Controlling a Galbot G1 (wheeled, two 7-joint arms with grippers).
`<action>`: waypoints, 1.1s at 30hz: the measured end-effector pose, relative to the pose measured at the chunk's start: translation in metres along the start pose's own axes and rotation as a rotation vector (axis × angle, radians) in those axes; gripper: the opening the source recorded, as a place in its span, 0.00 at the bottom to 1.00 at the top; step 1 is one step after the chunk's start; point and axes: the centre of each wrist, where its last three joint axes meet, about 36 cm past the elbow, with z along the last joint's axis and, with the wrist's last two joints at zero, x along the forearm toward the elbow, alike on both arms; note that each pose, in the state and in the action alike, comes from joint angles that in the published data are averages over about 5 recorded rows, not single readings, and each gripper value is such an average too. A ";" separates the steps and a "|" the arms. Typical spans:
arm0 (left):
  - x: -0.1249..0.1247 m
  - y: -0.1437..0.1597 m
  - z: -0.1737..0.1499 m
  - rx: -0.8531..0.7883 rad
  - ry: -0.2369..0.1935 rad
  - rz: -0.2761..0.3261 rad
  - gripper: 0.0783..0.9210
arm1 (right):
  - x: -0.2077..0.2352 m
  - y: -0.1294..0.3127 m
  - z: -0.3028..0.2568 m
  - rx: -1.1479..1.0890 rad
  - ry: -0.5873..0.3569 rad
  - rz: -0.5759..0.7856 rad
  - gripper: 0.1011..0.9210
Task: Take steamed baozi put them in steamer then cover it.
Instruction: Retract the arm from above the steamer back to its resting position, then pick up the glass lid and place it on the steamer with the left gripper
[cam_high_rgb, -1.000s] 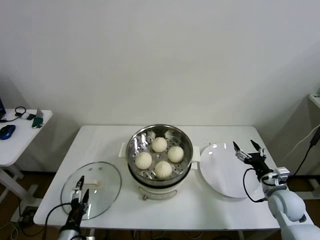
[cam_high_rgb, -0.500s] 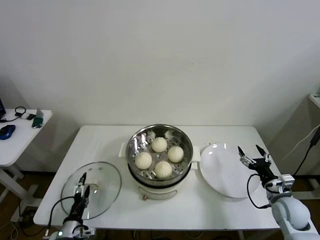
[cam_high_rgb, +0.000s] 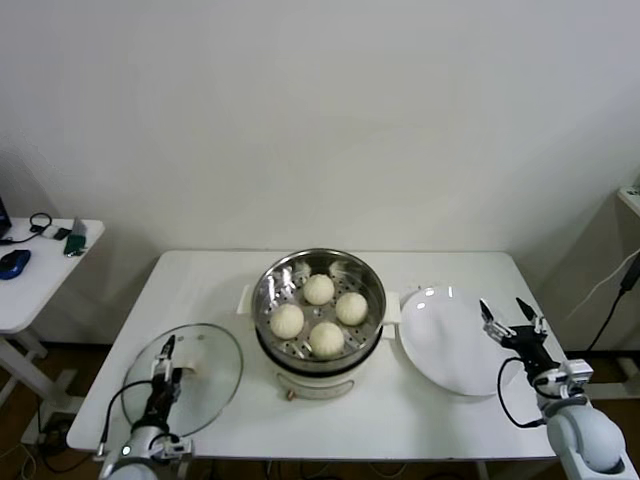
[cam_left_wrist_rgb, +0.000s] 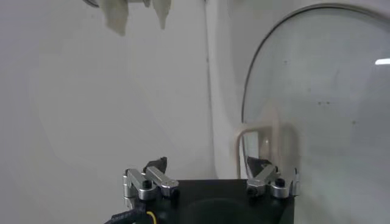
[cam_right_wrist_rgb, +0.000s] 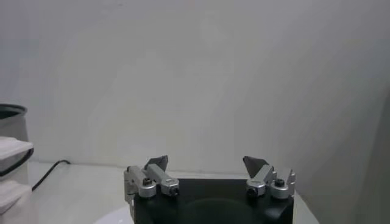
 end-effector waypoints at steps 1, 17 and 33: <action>-0.001 0.000 0.000 0.002 0.000 -0.001 0.88 | 0.001 0.000 0.001 0.001 0.000 0.000 0.88; -0.006 -0.006 0.000 0.028 -0.008 0.006 0.50 | 0.004 0.005 0.009 0.012 0.000 -0.002 0.88; 0.004 0.008 -0.005 0.046 -0.001 -0.042 0.08 | 0.000 0.005 0.015 0.024 -0.002 -0.001 0.88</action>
